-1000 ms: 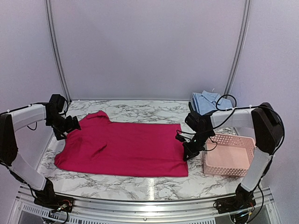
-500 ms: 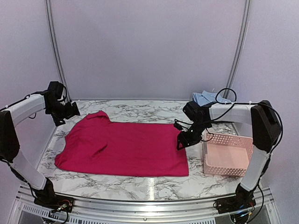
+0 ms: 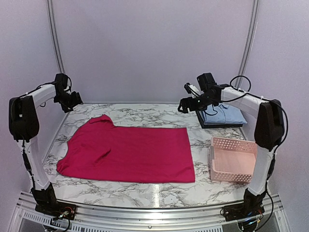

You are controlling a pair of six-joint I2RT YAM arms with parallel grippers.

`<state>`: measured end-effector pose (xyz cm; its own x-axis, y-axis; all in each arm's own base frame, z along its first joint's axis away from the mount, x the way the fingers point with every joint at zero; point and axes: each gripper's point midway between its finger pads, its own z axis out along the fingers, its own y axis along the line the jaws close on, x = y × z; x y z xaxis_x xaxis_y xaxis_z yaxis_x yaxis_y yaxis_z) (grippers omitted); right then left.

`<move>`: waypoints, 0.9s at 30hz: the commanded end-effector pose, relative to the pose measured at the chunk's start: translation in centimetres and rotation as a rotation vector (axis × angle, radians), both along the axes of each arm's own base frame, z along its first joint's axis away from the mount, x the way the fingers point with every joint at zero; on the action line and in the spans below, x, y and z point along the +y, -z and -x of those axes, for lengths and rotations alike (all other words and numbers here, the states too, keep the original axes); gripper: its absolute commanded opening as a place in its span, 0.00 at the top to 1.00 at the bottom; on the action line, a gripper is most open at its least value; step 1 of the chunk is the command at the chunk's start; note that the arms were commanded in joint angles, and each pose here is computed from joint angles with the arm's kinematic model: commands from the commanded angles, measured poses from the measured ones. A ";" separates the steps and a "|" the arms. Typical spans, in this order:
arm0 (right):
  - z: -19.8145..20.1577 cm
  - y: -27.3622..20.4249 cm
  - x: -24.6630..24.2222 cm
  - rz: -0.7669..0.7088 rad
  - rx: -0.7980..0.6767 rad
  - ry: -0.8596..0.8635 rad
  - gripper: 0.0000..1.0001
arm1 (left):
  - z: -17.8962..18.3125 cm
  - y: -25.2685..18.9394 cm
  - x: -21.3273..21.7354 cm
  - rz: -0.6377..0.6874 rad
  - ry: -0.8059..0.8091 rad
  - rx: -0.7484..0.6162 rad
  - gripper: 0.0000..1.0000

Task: Fold and stack the mixed laundry pile
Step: Fold the 1/3-folded T-shirt at the center of the board.

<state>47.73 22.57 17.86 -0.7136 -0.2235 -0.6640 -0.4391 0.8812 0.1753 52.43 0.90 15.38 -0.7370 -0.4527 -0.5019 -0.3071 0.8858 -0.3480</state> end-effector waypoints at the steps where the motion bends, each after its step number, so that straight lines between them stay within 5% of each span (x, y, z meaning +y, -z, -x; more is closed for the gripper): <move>1: -2.1 4.1 -0.7 -0.057 0.122 0.003 0.11 | -0.7 3.0 0.4 -0.009 0.026 0.097 0.36; 8: -3.1 8.6 -1.2 0.007 0.213 -0.027 0.31 | -0.8 7.1 1.2 -0.106 0.107 0.184 0.50; 27: -2.0 16.9 -1.1 0.208 0.343 -0.134 0.52 | -1.1 12.4 1.0 -0.209 0.245 0.295 0.57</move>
